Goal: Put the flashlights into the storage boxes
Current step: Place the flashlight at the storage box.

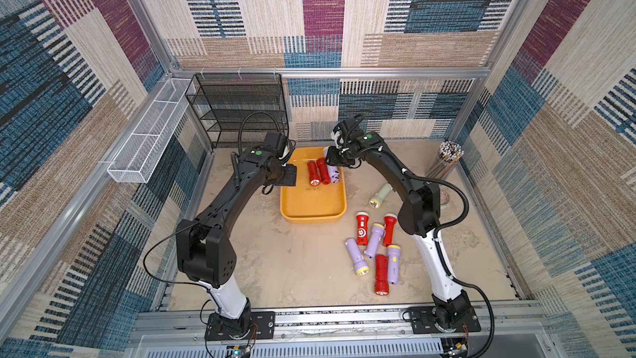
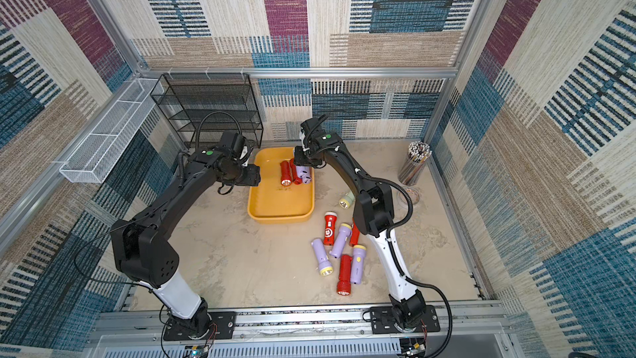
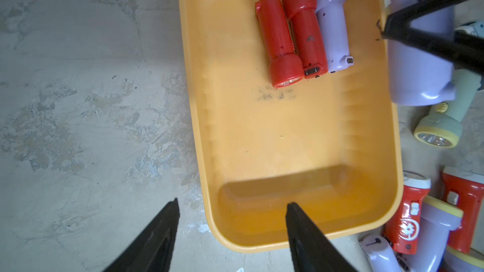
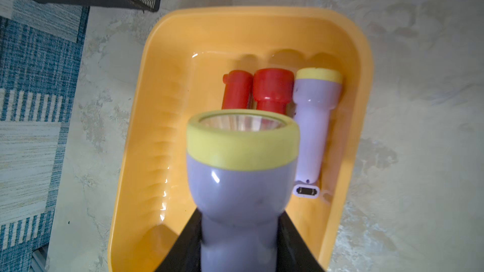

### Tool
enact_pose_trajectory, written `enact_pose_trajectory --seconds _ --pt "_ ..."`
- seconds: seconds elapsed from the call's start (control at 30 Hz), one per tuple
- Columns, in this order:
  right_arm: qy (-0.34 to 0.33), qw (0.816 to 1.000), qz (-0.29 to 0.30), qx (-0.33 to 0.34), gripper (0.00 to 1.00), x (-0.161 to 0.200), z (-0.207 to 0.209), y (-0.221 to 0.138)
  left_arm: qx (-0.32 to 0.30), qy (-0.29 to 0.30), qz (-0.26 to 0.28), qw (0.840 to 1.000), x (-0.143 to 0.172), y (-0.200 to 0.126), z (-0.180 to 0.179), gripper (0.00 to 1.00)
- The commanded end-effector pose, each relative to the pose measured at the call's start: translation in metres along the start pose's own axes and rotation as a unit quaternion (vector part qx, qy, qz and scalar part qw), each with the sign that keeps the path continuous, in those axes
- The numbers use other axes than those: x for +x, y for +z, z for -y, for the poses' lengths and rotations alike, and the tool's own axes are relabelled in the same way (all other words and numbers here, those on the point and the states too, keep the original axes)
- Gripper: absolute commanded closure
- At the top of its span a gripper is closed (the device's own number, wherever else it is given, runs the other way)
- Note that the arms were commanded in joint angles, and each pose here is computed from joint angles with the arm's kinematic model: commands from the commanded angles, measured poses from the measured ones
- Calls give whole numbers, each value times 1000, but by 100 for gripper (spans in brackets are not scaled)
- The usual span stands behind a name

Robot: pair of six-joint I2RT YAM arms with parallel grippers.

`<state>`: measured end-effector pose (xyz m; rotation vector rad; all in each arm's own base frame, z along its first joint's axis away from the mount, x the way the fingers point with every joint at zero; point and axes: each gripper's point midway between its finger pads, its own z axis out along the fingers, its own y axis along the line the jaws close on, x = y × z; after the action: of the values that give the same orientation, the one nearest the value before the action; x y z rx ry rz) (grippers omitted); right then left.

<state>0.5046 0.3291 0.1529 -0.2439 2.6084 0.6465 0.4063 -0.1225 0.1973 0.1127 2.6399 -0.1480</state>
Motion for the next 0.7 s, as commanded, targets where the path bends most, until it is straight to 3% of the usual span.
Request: enact_pose_trajectory --seconds 0.0,0.33,0.67 --pt "2 1000 -6 5 63 11 -7 1 13 -11 15 1000 -4 -4 0 32" --pt "19 999 -46 18 63 65 -11 6 30 -25 1 999 5 6 3 31" --pt "33 996 -75 36 62 95 5 28 37 -36 -14 999 9 16 4 32"
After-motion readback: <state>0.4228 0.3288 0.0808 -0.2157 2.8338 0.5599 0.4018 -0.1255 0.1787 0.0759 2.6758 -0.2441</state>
